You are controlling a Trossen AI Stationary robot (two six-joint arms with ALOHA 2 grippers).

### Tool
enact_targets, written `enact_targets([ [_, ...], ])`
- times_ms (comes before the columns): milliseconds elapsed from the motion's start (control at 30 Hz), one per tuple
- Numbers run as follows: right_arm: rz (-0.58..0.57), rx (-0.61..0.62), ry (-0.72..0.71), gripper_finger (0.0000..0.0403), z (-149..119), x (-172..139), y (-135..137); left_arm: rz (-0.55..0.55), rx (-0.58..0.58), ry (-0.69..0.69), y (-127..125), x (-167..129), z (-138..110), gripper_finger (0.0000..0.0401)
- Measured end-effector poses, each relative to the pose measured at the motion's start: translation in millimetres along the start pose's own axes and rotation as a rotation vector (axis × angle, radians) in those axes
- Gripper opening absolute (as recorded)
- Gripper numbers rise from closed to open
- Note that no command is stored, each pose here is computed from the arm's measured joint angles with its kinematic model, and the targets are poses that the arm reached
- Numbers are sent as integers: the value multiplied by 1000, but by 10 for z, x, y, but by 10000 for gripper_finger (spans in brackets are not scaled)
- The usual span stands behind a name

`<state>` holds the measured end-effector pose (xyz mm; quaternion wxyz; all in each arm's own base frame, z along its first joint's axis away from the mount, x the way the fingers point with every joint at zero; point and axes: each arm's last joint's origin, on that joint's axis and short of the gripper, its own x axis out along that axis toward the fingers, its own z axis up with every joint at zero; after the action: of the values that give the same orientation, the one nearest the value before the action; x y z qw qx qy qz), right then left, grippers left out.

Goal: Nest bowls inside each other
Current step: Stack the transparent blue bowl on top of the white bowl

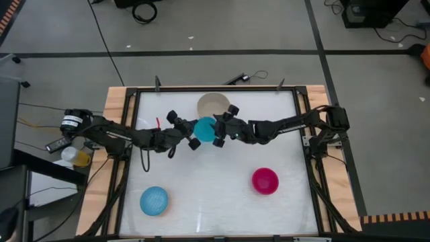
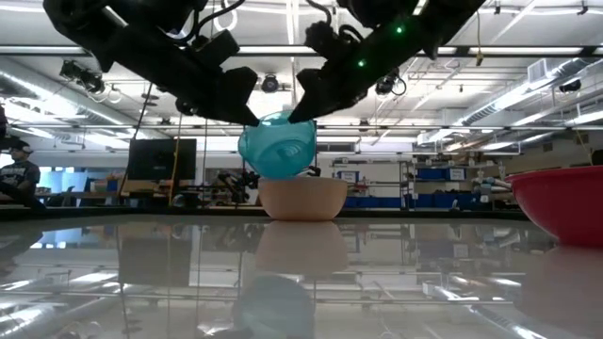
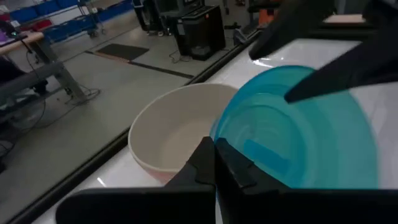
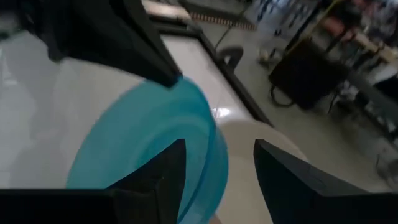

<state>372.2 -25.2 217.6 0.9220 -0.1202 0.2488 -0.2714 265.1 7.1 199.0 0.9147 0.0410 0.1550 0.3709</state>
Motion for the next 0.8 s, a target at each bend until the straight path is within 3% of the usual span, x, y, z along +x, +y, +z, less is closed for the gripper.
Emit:
enact_targets([
  [167,-1,27,60,164,-70,50,-78,0,0,0,1,1,0,0],
  [400,13,17,73,16,-92,110,-175,-29,-7,-48,-11,-1,61,13],
  [567,-53,58,83,8,-122,223,-403,-45,-3,-51,10,-22,85,63],
  [667,-161,170,69,7,-112,373,-797,-42,-8,-57,60,-76,136,108],
  [800,-109,343,121,7,-137,610,-1305,-61,-21,-53,147,-217,214,162],
])
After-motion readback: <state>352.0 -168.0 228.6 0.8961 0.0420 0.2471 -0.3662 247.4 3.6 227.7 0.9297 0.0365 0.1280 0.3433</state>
